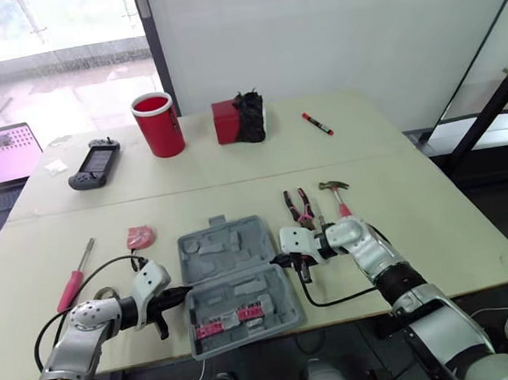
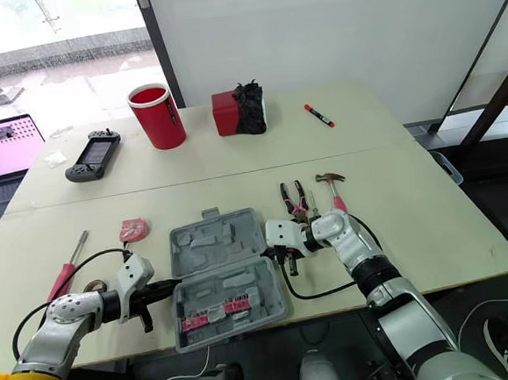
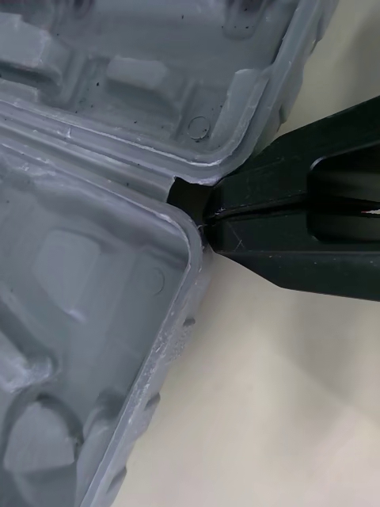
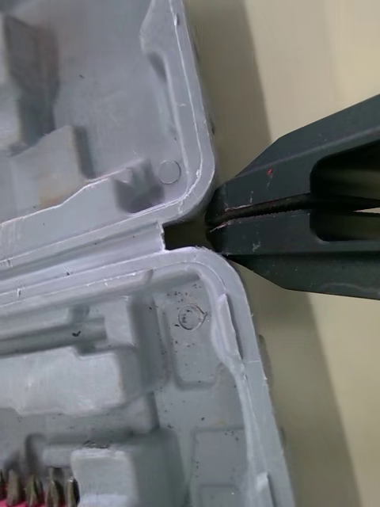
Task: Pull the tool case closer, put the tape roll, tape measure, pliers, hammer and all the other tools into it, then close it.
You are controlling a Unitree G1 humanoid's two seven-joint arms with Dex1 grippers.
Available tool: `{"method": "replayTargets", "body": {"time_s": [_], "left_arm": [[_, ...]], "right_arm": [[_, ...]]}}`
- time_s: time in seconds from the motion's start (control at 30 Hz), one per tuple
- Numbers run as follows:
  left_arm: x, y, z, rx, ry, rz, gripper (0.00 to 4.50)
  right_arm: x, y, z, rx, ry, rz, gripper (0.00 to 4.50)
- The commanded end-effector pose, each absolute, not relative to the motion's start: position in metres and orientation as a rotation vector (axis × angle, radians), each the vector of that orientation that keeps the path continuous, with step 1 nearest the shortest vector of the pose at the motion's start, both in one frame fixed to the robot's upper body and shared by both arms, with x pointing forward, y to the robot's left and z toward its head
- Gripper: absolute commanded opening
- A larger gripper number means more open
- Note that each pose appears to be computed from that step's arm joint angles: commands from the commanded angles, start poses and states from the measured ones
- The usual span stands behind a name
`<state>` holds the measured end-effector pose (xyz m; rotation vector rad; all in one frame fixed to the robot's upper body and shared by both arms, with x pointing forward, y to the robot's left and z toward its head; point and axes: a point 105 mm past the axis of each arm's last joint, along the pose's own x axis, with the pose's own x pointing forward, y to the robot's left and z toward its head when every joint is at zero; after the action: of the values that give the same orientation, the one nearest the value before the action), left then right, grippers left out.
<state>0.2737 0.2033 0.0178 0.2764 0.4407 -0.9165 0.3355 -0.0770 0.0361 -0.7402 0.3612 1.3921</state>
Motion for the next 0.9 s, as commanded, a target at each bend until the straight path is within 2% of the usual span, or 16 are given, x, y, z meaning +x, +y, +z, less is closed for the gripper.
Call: {"method": "replayTargets", "body": {"time_s": [0.03, 0.27, 0.43, 0.57, 0.9], "left_arm": [[0.268, 0.198, 0.009, 0.276, 0.471, -0.950, 0.00], [0.270, 0.184, 0.009, 0.261, 0.457, -0.974, 0.00], [0.262, 0.171, 0.006, 0.251, 0.468, -1.032, 0.00], [0.252, 0.169, 0.003, 0.264, 0.496, -1.074, 0.00], [0.254, 0.169, 0.006, 0.274, 0.485, -1.066, 0.00]], "right_arm": [[0.320, -0.067, 0.032, -0.735, 0.378, 1.468, 0.07], [0.311, -0.075, 0.029, -0.726, 0.421, 1.463, 0.07], [0.300, -0.082, 0.027, -0.711, 0.461, 1.467, 0.07], [0.296, -0.083, 0.028, -0.705, 0.474, 1.466, 0.07], [0.290, -0.091, 0.025, -0.700, 0.508, 1.467, 0.07]]}}
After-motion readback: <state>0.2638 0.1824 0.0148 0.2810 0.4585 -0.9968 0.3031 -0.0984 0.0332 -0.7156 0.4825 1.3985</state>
